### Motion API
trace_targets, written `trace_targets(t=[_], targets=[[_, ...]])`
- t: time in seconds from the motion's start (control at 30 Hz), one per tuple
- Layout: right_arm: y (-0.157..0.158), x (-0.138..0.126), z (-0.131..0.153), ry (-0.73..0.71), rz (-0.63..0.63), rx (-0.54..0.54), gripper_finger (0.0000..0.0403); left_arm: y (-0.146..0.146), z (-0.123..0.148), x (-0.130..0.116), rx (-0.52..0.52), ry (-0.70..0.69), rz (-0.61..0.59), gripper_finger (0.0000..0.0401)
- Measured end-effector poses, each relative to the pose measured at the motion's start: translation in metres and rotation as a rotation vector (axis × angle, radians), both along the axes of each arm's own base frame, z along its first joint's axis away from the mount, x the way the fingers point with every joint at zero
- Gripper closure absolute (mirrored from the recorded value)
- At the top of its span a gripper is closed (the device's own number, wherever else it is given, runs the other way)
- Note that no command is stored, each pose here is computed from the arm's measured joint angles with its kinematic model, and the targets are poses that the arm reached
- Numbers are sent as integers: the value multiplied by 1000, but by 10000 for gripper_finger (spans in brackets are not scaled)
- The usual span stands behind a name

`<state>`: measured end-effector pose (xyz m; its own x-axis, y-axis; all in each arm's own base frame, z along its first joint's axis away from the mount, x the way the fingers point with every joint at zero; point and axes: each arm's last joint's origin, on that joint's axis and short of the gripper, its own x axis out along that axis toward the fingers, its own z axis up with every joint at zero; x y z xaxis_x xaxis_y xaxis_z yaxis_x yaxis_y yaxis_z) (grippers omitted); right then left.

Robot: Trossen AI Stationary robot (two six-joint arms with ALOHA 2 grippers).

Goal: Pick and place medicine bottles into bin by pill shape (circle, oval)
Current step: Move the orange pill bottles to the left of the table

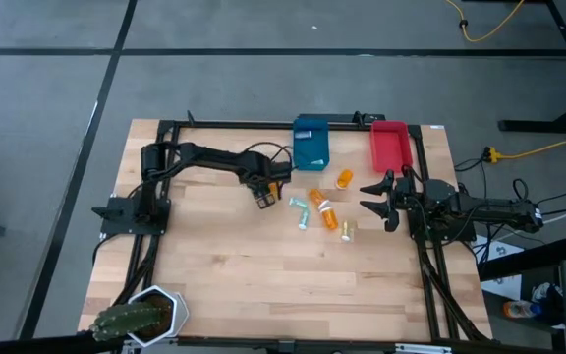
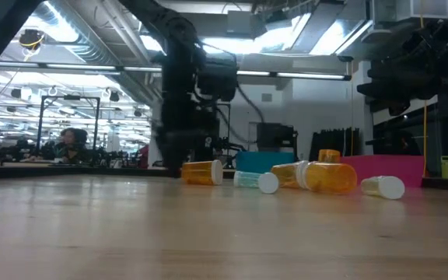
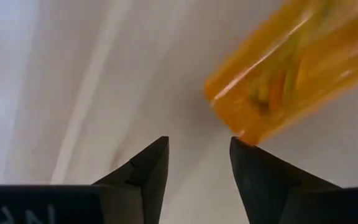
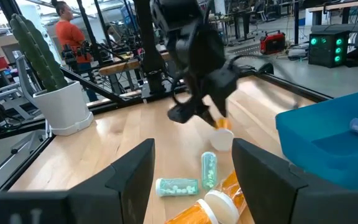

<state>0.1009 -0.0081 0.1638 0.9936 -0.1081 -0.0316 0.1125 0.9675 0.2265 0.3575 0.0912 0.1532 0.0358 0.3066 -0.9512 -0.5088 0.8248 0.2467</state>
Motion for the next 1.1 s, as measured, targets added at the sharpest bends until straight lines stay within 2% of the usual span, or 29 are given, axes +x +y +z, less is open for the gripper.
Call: trace_targets(t=[0.17, 0.33, 0.43, 0.57, 0.7, 0.87, 1.1], targets=[[0, 0, 0, 5, 0, 1, 186, 3, 10, 33, 59, -284, -121, 237], [0, 0, -1, 8, 0, -2, 186, -3, 2, 79, 30, -466, -233, 237], [0, 0, -1, 7, 0, -1, 186, -11, 4, 98, 68, -395, -284, 237], [0, 0, -1, 6, 7, 3, 186, -21, 28, 98, 135, -240, -295, 237], [0, 0, -1, 7, 9, 0, 186, -24, 46, 99, 139, -236, -293, 237], [0, 0, -1, 7, 8, -1, 186, -28, 29, 108, 45, -283, -329, 237], [0, 0, -1, 7, 8, 1, 186, -29, 5, 117, 22, -293, -337, 237]])
